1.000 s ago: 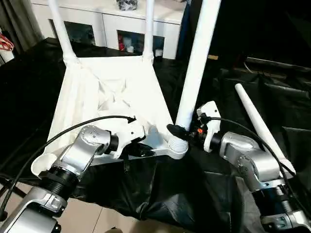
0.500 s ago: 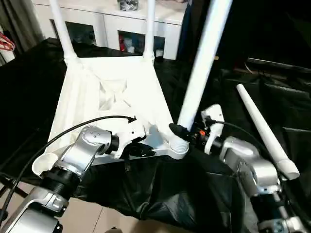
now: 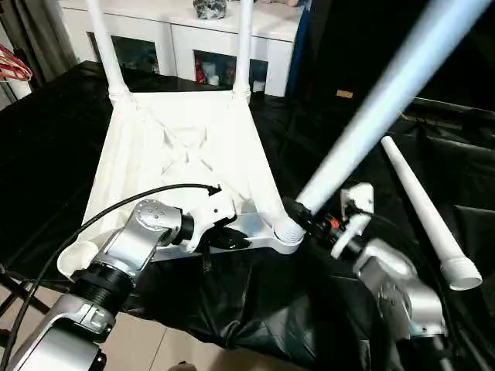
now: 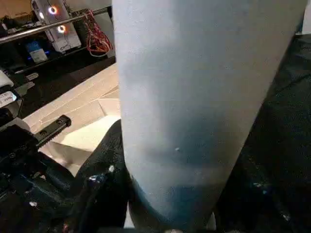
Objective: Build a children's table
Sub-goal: Insert table leg to table base
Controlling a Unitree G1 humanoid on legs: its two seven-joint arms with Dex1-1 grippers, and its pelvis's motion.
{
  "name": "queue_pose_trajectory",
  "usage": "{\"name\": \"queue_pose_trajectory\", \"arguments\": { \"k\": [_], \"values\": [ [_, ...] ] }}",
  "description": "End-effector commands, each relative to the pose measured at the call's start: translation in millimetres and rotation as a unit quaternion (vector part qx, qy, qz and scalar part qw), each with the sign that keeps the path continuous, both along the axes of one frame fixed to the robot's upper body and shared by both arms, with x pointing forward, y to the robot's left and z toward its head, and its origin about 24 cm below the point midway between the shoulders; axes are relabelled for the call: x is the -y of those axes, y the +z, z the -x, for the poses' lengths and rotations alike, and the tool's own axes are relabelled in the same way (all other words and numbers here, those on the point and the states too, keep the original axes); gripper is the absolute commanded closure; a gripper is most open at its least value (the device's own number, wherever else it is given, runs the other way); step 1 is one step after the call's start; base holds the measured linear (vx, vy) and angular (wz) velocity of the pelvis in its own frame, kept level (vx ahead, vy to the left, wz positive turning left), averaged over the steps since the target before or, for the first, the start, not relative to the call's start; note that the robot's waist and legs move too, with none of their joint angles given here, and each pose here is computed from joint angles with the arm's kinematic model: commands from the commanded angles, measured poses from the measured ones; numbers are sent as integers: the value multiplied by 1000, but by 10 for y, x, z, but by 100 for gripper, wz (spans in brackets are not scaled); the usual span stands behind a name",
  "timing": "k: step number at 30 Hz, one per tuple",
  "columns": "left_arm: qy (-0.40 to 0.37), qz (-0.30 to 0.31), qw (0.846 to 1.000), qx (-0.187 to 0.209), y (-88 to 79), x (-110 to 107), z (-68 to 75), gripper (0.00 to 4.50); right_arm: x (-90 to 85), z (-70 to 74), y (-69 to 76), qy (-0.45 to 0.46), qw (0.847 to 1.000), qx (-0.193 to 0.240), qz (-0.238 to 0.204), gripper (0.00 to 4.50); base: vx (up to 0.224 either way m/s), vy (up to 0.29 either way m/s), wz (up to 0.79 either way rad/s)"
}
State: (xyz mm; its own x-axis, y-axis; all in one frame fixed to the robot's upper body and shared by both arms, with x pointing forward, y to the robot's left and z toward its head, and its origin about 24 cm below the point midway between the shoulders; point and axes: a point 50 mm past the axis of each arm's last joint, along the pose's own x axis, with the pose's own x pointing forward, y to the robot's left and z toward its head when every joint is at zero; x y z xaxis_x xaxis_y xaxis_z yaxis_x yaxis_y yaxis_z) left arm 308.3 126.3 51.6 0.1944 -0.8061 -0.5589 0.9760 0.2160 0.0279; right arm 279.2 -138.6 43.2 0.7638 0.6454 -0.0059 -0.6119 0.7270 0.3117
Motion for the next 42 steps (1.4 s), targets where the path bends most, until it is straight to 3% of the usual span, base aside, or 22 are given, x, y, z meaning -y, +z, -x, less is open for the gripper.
{"name": "queue_pose_trajectory", "arguments": {
  "k": [1,4,8,16,28,35,42],
  "values": [
    [32,-2,999,21,60,-49,-86,450,99,108,-244,-19,998,-55,33,262,0,0,0],
    [32,-3,999,21,62,-48,-92,450,90,121,-240,-10,997,-51,51,262,0,0,0],
    [24,-7,999,24,61,-50,-96,450,21,118,-200,37,993,-39,108,262,0,0,0],
    [16,-11,1000,22,51,-40,-87,450,-70,101,-170,123,978,-41,162,263,0,0,0],
    [-20,-17,1000,12,55,-44,-37,450,-64,73,-189,207,962,-46,170,263,0,0,0],
    [-78,-10,997,-2,113,-57,40,450,-1,92,-177,262,951,-39,161,263,0,0,0],
    [-85,-31,996,2,180,-152,-23,450,42,87,-177,306,936,-25,171,263,0,0,0]
  ]
}}
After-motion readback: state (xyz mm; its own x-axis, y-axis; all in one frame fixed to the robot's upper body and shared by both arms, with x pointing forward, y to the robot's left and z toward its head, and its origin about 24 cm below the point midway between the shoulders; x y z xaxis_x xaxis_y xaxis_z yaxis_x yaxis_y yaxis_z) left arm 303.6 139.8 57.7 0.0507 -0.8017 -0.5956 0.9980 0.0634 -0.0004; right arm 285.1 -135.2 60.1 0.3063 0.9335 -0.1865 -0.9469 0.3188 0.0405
